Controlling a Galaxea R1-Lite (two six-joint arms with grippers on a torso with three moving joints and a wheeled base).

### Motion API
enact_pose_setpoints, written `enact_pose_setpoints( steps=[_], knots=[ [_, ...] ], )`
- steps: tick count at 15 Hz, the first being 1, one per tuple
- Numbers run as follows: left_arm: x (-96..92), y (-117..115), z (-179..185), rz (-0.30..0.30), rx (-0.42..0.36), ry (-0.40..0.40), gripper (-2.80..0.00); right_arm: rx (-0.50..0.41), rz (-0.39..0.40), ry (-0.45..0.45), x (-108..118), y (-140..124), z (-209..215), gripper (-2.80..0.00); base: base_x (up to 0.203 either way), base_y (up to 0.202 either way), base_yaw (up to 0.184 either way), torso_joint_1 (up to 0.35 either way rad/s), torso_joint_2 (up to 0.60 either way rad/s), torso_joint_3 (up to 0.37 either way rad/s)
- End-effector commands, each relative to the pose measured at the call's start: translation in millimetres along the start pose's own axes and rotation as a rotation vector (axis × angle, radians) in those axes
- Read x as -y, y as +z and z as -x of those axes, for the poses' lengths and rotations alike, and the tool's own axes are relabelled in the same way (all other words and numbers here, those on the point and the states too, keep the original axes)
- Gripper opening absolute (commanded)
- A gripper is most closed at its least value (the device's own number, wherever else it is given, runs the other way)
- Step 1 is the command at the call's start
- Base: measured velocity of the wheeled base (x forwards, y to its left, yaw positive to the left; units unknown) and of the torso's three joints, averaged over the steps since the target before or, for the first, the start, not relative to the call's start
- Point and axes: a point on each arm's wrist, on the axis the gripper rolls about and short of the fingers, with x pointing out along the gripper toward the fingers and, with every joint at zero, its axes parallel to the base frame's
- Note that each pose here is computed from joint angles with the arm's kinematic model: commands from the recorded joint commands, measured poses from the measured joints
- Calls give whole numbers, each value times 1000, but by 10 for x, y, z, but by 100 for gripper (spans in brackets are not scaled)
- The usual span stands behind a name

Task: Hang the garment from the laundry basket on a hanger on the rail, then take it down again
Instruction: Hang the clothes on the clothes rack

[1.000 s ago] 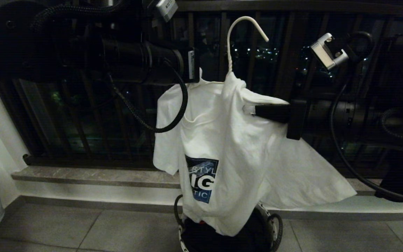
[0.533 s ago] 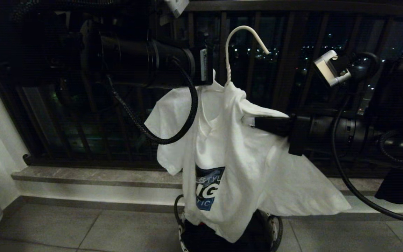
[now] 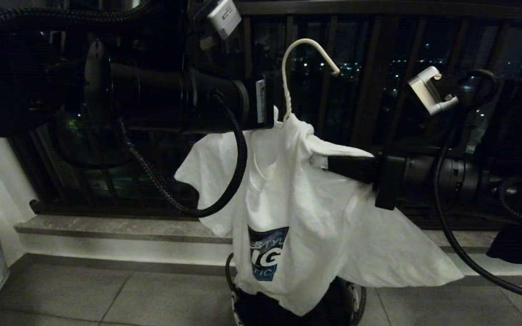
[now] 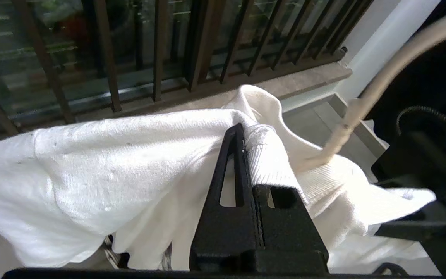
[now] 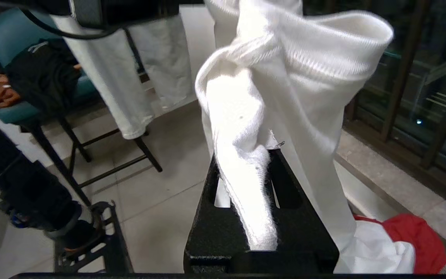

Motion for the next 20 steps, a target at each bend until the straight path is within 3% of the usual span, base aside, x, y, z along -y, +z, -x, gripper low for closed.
enact_pose_setpoints(
  steps=[1, 8, 17, 18, 20],
  knots=[
    [98, -26, 137, 37, -5, -32, -280, 10, -8, 14, -51, 17, 29, -280, 0, 0, 0, 0, 0, 0],
    [85, -205, 222, 68, -60, -19, -280, -3, -54, 23, -90, -31, 55, -280, 0, 0, 0, 0, 0, 0],
    [-22, -165, 174, 76, -31, 15, -280, -23, -66, 16, -10, -119, -43, -280, 0, 0, 0, 0, 0, 0],
    [-25, -167, 168, 76, -32, 16, 0, -22, -66, 16, -10, -115, -44, -280, 0, 0, 0, 0, 0, 0],
    [-51, -155, 181, 74, -28, 23, 0, -22, -65, 16, -10, -115, -44, -280, 0, 0, 0, 0, 0, 0]
  ],
)
